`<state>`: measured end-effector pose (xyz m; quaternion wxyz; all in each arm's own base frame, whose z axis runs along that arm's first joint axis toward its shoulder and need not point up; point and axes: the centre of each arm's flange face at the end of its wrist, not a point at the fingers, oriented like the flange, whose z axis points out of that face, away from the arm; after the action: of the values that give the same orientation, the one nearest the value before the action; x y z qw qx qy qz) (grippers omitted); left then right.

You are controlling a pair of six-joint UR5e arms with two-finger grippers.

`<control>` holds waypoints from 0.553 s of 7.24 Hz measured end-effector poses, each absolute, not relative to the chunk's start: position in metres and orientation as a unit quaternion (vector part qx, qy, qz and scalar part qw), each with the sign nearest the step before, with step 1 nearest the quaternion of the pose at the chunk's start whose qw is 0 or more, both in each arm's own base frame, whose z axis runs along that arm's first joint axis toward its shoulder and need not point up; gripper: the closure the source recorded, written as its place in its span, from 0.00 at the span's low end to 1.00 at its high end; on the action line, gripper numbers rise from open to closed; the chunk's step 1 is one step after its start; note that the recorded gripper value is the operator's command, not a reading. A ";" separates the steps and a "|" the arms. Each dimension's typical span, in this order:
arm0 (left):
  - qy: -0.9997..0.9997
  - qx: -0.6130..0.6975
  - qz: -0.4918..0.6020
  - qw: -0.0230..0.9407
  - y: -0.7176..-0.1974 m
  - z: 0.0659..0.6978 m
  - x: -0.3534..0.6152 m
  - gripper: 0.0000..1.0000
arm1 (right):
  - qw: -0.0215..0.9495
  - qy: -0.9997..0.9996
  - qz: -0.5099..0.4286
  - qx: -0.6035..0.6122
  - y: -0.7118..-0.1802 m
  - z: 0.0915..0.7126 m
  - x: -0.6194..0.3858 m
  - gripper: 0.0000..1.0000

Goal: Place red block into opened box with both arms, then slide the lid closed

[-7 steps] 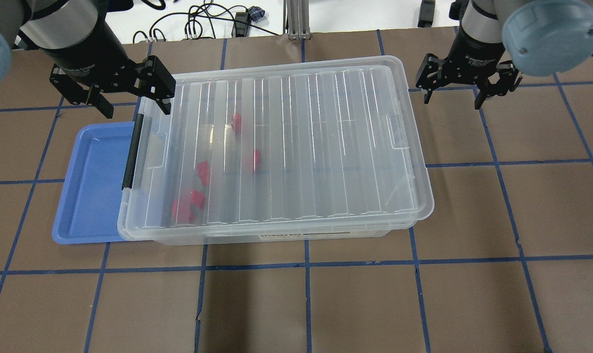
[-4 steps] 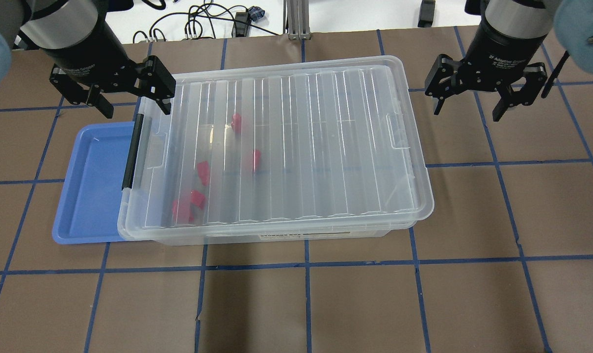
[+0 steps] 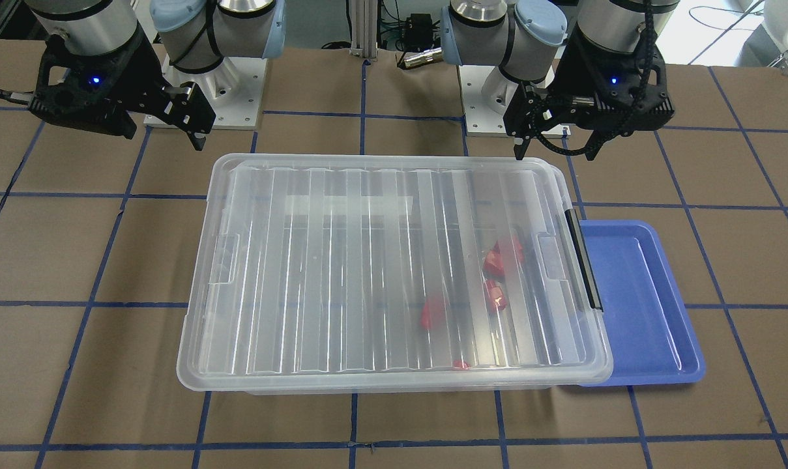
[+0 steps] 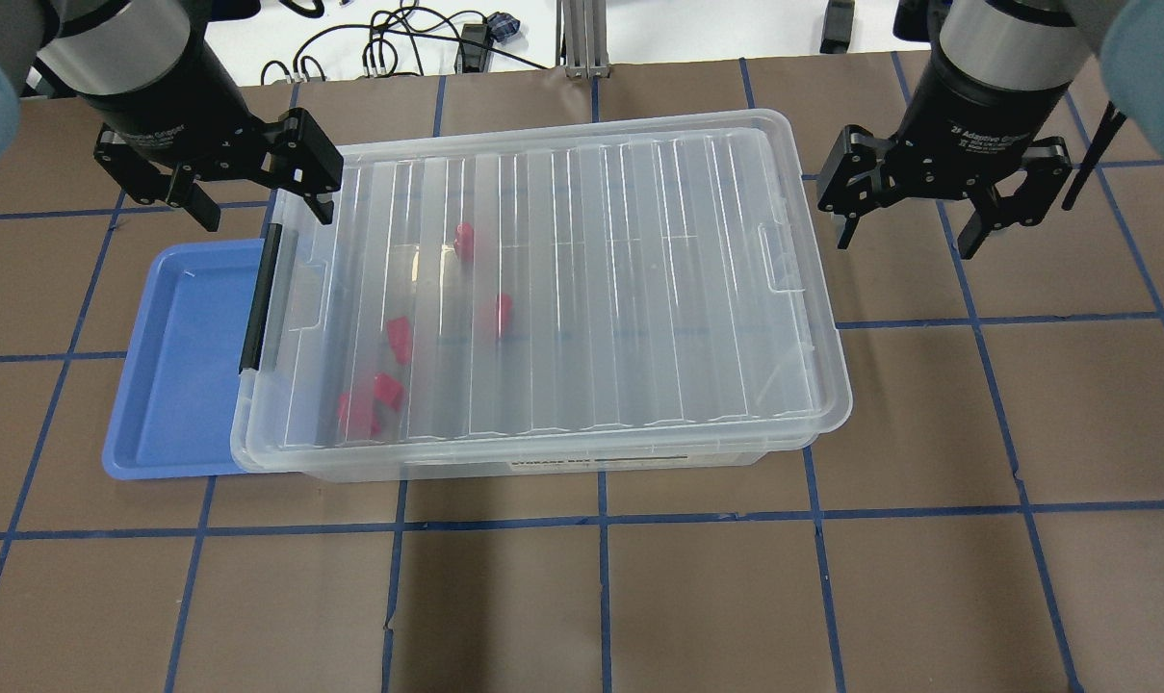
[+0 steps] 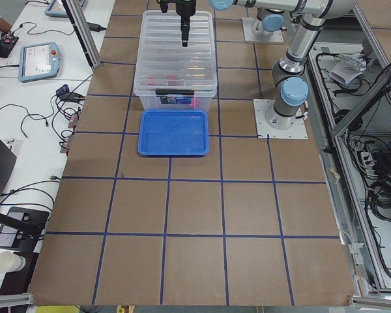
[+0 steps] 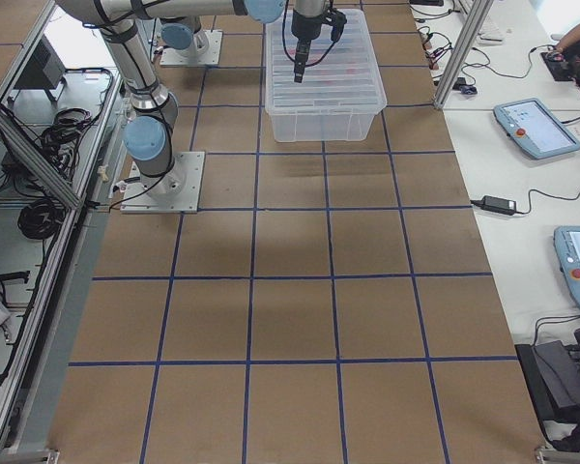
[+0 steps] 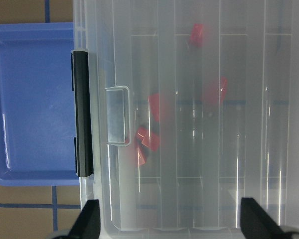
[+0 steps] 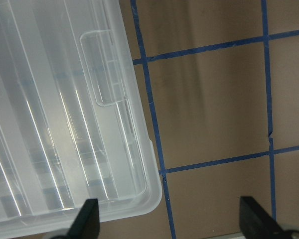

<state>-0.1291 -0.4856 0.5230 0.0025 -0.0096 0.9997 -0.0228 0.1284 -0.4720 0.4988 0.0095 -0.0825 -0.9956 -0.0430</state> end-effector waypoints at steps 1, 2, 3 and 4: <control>1.000 -0.010 -0.022 0.002 -0.486 0.522 -0.129 0.00 | 0.010 -0.995 -0.046 -0.083 -0.473 0.496 0.129 0.00; 1.000 -0.010 -0.022 0.002 -0.487 0.522 -0.129 0.00 | 0.010 -0.995 -0.047 -0.083 -0.474 0.495 0.129 0.00; 1.000 -0.009 -0.025 0.003 -0.486 0.526 -0.129 0.00 | 0.010 -0.995 -0.046 -0.083 -0.474 0.495 0.129 0.00; 1.000 -0.007 -0.028 0.005 -0.484 0.528 -0.129 0.00 | 0.011 -0.996 -0.042 -0.083 -0.474 0.496 0.128 0.00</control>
<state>-0.1287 -0.4845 0.5284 0.0047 -0.0074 0.9996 -0.0280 0.1284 -0.4741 0.4962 0.0106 -0.0828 -0.9956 -0.0425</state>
